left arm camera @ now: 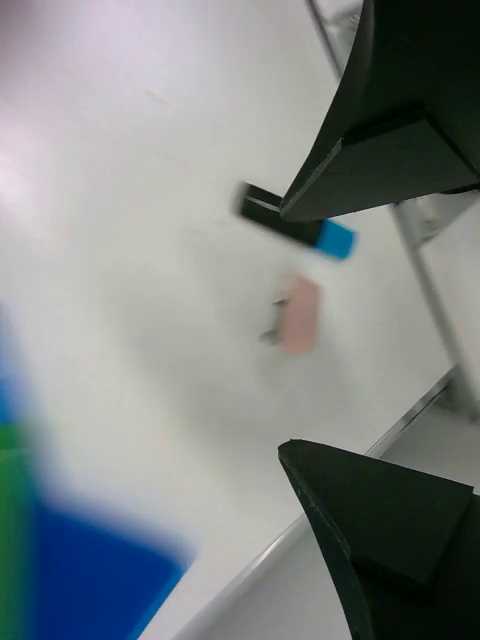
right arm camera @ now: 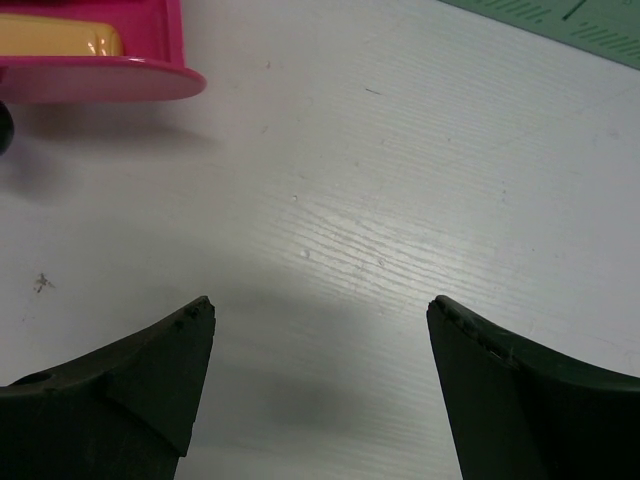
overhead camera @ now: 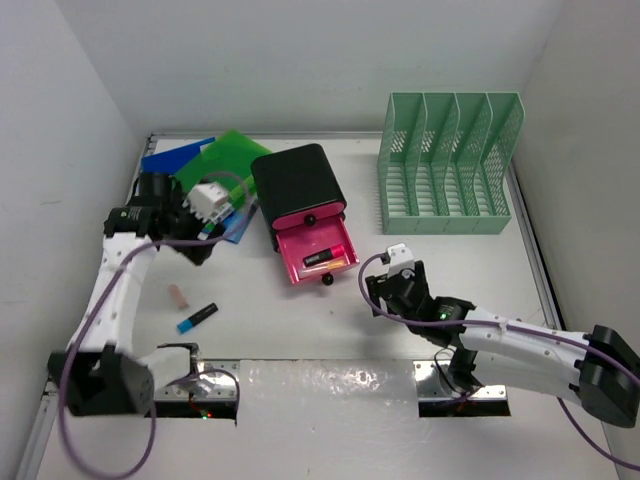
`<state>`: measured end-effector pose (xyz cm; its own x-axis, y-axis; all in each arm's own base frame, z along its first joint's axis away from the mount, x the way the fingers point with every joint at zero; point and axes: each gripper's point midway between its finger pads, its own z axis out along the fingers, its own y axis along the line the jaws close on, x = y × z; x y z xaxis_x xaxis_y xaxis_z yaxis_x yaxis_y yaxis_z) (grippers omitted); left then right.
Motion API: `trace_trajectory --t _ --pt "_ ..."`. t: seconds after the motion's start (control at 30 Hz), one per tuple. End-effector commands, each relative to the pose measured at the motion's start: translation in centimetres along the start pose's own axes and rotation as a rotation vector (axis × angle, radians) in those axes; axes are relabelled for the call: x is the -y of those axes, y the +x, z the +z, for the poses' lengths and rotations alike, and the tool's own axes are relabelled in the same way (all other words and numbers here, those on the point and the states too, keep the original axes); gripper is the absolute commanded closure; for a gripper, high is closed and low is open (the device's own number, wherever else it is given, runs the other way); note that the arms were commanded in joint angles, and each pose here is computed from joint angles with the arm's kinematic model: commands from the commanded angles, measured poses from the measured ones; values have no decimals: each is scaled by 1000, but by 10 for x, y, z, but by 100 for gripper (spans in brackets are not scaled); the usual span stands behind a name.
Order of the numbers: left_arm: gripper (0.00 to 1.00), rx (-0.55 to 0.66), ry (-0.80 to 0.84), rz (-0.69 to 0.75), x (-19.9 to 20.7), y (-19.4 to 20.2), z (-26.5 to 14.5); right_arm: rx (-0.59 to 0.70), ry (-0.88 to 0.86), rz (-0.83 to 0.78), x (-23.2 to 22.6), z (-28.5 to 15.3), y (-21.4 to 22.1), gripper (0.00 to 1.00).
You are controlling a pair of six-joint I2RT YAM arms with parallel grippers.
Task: Organize the desk
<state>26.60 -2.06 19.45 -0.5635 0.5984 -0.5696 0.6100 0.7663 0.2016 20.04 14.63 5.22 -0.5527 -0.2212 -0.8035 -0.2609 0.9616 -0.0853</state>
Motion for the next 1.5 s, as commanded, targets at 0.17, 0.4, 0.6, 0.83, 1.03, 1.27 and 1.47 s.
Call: trace_trajectory --t 0.17,0.4,0.6,0.83,1.03,1.27,1.47 --pt "12 -345 294 -40 52 150 51 66 -61 12 -16 -2 -29 16" --pt "15 -381 294 -54 64 179 76 61 -59 32 -13 -2 -23 16" --pt "23 -372 250 -32 67 195 95 74 -59 34 -13 -3 -26 16" --pt "58 -383 212 18 68 208 104 81 -54 39 -12 -4 -30 16" --pt "100 -228 288 -1 68 160 96 84 -55 42 -12 -5 -31 16" --pt "100 -3 385 89 71 74 44 92 -48 53 -7 -7 -28 16" --pt "100 214 492 233 123 -39 13 113 -20 55 -1 -8 -30 16"
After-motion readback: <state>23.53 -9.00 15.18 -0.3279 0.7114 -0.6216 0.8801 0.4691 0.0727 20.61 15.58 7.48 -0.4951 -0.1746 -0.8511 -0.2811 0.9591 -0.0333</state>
